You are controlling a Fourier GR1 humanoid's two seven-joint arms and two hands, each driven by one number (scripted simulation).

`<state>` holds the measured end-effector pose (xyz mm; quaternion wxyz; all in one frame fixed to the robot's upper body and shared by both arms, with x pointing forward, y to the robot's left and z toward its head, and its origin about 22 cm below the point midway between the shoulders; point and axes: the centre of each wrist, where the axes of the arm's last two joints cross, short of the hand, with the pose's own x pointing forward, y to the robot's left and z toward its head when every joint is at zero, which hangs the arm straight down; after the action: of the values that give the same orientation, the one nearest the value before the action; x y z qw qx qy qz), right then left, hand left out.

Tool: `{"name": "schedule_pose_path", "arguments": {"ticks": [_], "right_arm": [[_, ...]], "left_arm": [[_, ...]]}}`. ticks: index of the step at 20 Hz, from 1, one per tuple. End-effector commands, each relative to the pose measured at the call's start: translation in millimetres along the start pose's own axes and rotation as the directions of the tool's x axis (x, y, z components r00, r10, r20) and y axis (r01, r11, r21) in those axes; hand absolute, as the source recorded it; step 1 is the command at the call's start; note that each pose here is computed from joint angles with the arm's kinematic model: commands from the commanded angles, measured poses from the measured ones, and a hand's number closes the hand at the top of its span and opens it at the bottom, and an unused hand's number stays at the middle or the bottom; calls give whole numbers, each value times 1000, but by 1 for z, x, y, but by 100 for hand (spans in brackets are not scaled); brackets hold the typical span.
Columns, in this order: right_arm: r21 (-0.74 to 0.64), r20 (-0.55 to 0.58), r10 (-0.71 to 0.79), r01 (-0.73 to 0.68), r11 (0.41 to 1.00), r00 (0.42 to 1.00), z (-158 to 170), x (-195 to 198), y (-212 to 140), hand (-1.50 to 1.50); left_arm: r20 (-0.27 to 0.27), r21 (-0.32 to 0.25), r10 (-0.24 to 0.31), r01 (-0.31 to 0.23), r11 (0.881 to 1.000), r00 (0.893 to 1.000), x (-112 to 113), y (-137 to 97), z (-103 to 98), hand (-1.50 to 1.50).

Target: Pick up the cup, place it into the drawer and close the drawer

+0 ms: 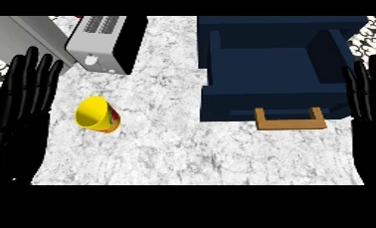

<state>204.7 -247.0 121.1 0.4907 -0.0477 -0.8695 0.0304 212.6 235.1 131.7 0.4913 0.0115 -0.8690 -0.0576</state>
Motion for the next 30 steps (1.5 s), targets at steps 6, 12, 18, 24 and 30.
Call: {"name": "schedule_pose_path", "arguments": {"ticks": [6,12,18,24,30], "right_arm": [[66,40,-40,37,997,998,-10,13,10,-150],[197,-134,-34,61,979,990,-32,-11,3,-150],[213,-136,-50,79,974,989,-31,-37,14,-150],[215,-111,-58,81,973,992,-46,-28,-6,-150],[222,-96,-46,67,973,994,-55,-15,-2,-150]], "left_arm": [[20,-200,108,-102,975,994,-11,77,1,-150],[-215,-2,311,-319,948,926,-63,93,-3,-150],[-282,27,247,-250,968,927,-98,105,-5,-150],[-350,44,217,-216,975,911,-142,119,20,-150],[-401,59,170,-160,985,900,-168,104,41,-150]]}}
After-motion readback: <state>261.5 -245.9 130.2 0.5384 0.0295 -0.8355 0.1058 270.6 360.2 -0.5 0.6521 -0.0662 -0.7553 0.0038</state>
